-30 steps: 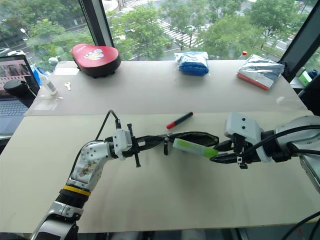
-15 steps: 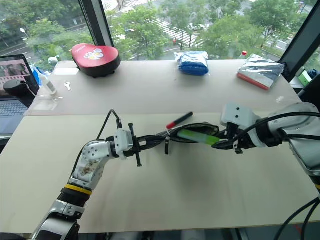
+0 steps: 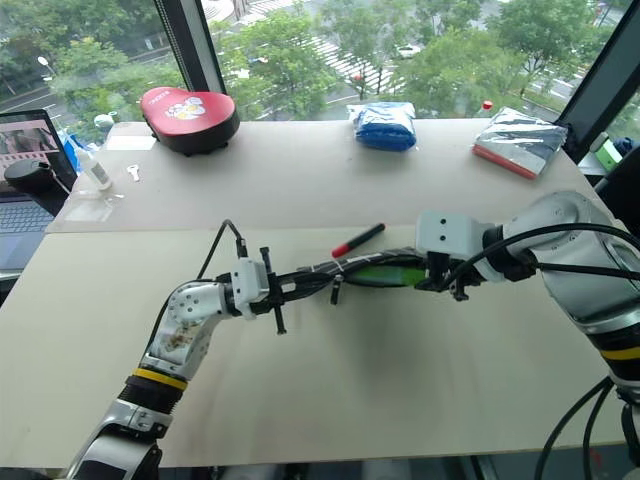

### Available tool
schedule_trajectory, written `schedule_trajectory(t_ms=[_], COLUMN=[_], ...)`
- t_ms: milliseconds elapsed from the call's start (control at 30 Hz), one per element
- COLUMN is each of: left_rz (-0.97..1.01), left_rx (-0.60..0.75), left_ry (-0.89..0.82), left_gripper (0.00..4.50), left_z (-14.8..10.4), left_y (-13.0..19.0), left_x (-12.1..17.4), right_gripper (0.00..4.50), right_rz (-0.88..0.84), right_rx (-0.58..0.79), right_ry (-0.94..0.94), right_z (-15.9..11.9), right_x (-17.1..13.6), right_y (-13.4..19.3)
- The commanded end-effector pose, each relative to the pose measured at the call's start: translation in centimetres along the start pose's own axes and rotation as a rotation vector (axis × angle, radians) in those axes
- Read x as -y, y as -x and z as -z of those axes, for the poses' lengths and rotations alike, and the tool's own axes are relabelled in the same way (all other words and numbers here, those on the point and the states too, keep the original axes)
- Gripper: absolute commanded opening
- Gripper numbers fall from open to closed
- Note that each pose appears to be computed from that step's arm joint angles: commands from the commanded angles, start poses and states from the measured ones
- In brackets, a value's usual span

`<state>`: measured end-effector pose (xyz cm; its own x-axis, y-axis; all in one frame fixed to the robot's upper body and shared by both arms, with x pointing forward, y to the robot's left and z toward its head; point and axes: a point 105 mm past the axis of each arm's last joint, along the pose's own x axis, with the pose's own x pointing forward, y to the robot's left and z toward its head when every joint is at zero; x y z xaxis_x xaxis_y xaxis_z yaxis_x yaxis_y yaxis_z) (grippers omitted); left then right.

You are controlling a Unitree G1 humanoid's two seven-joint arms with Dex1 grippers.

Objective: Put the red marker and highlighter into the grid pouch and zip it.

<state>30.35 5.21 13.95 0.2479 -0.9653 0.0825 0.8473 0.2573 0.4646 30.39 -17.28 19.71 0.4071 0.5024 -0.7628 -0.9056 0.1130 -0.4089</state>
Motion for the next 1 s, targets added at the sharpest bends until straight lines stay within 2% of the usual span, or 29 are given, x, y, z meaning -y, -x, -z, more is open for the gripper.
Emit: schedule_trajectory(t_ms=[33,133,200,300,367,467,567,667,767,833,900,1000], left_rz=[0.010,0.009,0.008,0.008,0.006,0.000,-0.038,-0.069,-0.092,-0.116,-0.147,-0.160], left_rx=[0.033,0.034,0.033,0.032,0.033,0.035,0.051,0.058,0.076,0.101,0.119,0.112], left_ry=[-0.043,-0.042,-0.041,-0.039,-0.036,-0.025,0.010,0.028,0.039,0.049,0.055,0.039], left_gripper=[0.00,0.00,0.00,0.00,0.00,0.00,0.00,0.00,0.00,0.00,0.00,0.00], left_z=[-1.0,-1.0,-1.0,-1.0,-1.0,-1.0,-1.1,-1.2,-1.8,-2.4,-3.2,-3.9], left_y=[-0.4,-0.4,-0.3,-0.3,-0.2,-0.2,-0.1,0.1,0.5,0.8,1.3,2.4], left_x=[-0.2,-0.2,-0.2,-0.2,-0.3,-0.3,-0.8,-1.4,-1.8,-2.4,-3.3,-4.1], right_gripper=[0.98,0.98,1.99,2.76,3.50,3.50,3.50,3.50,3.50,3.50,3.50,3.50], right_rz=[0.022,0.029,0.031,0.064,0.043,0.011,0.013,0.071,0.159,0.226,0.309,0.349], right_rx=[0.027,0.050,0.067,0.081,0.101,0.145,0.246,0.443,0.552,0.576,0.509,0.427], right_ry=[0.028,0.027,0.019,-0.022,-0.051,-0.073,-0.104,-0.171,-0.218,-0.230,-0.250,-0.223], right_z=[-1.1,-1.4,-1.5,-1.5,-1.4,-1.4,-2.1,-3.5,-3.8,-3.5,-2.0,-0.4], right_x=[0.4,0.5,0.5,1.0,0.6,-0.2,-0.5,0.4,1.7,2.7,4.1,5.2], right_y=[0.3,0.1,0.2,0.8,1.6,3.1,5.3,8.4,9.9,10.1,8.8,6.2])
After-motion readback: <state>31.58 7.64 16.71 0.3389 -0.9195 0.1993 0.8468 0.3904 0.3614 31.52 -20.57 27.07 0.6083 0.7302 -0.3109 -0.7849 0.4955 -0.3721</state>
